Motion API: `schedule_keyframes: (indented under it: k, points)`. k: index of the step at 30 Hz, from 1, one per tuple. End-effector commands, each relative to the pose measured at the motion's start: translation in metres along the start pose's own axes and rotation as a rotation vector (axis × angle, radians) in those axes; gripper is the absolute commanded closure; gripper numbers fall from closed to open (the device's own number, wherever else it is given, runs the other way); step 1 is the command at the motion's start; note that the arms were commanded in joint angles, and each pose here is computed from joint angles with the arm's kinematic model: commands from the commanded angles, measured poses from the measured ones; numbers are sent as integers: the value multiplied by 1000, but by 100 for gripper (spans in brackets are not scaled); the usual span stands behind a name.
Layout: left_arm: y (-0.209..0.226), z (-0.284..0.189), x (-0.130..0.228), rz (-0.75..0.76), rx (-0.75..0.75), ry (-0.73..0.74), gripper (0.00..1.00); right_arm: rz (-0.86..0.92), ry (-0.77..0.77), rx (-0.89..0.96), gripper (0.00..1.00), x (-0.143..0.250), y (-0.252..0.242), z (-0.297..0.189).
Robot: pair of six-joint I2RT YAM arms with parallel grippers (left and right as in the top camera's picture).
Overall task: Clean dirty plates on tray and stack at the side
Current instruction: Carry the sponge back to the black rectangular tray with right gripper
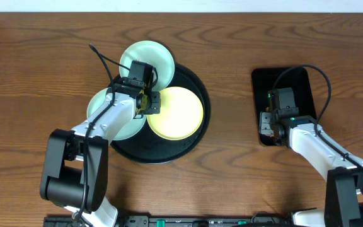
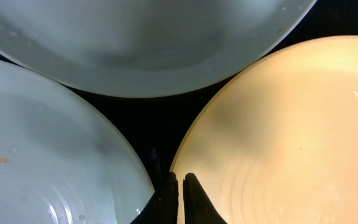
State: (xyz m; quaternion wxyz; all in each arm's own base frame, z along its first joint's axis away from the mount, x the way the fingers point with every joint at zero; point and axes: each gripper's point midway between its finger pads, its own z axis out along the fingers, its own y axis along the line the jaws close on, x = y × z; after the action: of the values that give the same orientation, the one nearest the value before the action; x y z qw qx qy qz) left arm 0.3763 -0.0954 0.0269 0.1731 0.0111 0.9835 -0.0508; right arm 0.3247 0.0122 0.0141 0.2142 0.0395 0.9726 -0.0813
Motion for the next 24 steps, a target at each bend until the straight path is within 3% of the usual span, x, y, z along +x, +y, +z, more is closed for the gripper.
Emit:
schedule_keyframes:
  k: [1, 2, 5, 6, 7, 9, 10, 11, 12, 13, 15, 16, 17, 18, 19, 20, 21, 22, 23, 24]
  points:
    - [1, -3, 0, -3, 0, -6, 92, 13, 11, -6, 74, 4, -2, -2]
    - [1, -3, 0, -3, 0, -7, 92, 13, 15, -10, 96, 5, -1, -2]
    - [1, -3, 0, -3, 0, -9, 92, 13, 11, -10, 97, 4, -1, -2]
    - [1, -3, 0, -3, 0, -9, 92, 14, 7, -10, 80, 3, -1, -2]
    - [1, -3, 0, -3, 0, -9, 92, 16, 4, -9, 50, 2, -2, -2]
    - [1, -3, 0, -3, 0, -8, 92, 22, 2, -5, 40, 1, -4, -2]
    - [1, -3, 0, -3, 0, -9, 92, 25, 5, -4, 42, 1, -5, -1]
    - [1, -3, 0, -3, 0, -9, 92, 27, 11, -4, 60, 3, -6, -1]
    - [1, -3, 0, -3, 0, -9, 92, 29, 19, -2, 94, 4, -7, -1]
    - [1, -3, 0, -3, 0, -9, 92, 30, 26, 0, 99, 6, -8, -1]
    - [1, -3, 0, -3, 0, -9, 92, 34, 30, 5, 99, 6, -11, 0]
    - [1, -3, 0, -3, 0, -9, 92, 34, 22, 5, 93, 4, -12, 0]
    - [1, -3, 0, -3, 0, -9, 92, 40, 11, 5, 64, 1, -13, 0]
    - [1, -3, 0, -3, 0, -9, 92, 48, -3, 4, 44, -2, -14, 0]
    - [1, -3, 0, -3, 0, -9, 92, 57, -20, 3, 34, -7, -15, 1]
    - [1, -3, 0, -3, 0, -9, 92, 67, -39, -1, 32, -12, -16, 1]
    - [1, -3, 0, -3, 0, -9, 92, 75, -51, -12, 36, -15, -15, 1]
    - [1, -3, -1, -3, 1, -10, 92, 77, -65, -39, 55, -20, -12, 1]
    - [1, -3, -1, -3, 1, -10, 92, 73, -75, -65, 85, -23, -10, 1]
    - [1, -3, -1, -3, 1, -10, 92, 81, -81, -83, 93, -25, -9, 1]
